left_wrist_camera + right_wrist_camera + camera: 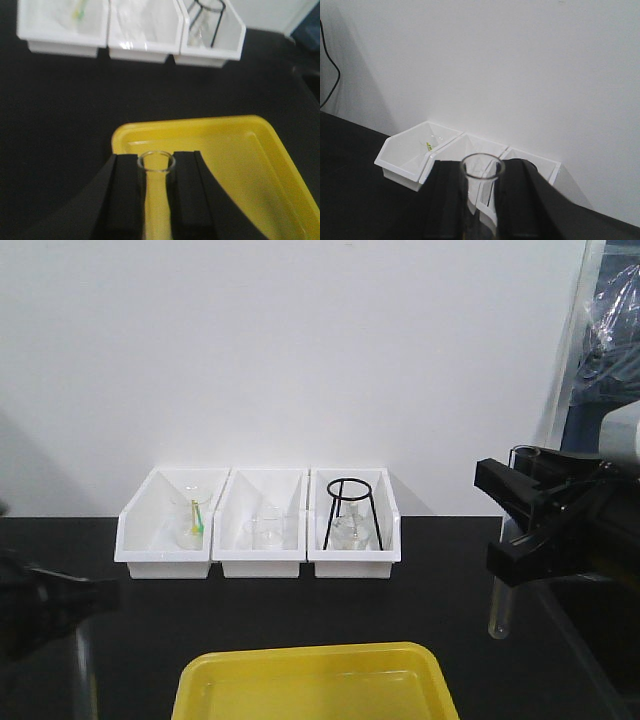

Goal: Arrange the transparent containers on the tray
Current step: 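Lower the left gripper's tube into the yellow tray and open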

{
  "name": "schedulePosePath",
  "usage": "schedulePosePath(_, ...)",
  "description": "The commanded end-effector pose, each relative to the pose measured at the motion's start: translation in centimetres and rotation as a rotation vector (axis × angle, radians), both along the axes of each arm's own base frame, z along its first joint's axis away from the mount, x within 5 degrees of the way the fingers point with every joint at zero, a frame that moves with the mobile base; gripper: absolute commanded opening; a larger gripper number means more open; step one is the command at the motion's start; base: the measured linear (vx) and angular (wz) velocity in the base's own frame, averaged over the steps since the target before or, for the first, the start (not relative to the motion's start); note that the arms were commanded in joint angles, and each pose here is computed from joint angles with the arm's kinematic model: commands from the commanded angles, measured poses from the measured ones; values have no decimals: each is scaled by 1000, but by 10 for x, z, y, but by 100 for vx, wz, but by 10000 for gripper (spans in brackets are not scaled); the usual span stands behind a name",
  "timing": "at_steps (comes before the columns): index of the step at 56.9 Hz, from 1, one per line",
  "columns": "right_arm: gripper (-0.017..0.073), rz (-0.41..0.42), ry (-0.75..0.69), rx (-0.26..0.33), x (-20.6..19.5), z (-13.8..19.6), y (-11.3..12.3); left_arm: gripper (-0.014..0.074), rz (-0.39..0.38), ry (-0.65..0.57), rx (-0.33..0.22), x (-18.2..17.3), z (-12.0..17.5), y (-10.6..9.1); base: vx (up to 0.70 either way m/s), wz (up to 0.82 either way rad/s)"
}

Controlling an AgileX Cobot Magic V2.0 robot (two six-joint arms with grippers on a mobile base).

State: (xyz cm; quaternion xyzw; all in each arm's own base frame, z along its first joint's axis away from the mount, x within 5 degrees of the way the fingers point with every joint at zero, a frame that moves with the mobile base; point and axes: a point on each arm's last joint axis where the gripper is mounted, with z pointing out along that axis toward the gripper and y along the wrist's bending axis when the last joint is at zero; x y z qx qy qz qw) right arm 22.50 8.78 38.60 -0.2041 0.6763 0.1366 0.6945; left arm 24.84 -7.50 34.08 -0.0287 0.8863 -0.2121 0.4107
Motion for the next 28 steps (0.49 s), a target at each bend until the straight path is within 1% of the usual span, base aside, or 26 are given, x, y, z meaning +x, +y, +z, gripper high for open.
schedulePosePath(1, -11, 31, -62, 27, -6, 16, 1, 0, -82, 19, -80, 32, 6, -19, 0, 0)
schedulePosePath(2, -11, 31, -62, 27, -6, 16, 1, 0, -96, 48, -96, 40, 2, -24, 0, 0)
schedulePosePath(5, -11, 31, -62, 27, -6, 16, 1, 0, -132, 95, -119, 59, -5, -33, 0, 0)
schedulePosePath(9, -11, 31, -62, 27, -6, 16, 1, 0, -159, 190, -147, 86, -24, -44, 0, 0)
schedulePosePath(13, -11, 31, -62, 27, -6, 16, 1, 0, -184, 262, -153, 109, -41, -53, 0, 0)
schedulePosePath(17, -12, 30, -61, 27, -6, 16, 1, 0, -202, 307, -148, 125, -56, -61, 0, 0)
schedulePosePath(22, -13, 27, -60, 26, -6, 16, 0, 0, -174, 358, -165, 141, -76, -67, 0, 0)
schedulePosePath(26, -13, 24, -58, 25, -6, 16, 0, 0, -142, 388, -176, 147, -89, -69, 0, 0)
schedulePosePath(28, -12, 24, -58, 25, -6, 16, 0, 0, -136, 397, -173, 149, -94, -69, 0, 0)
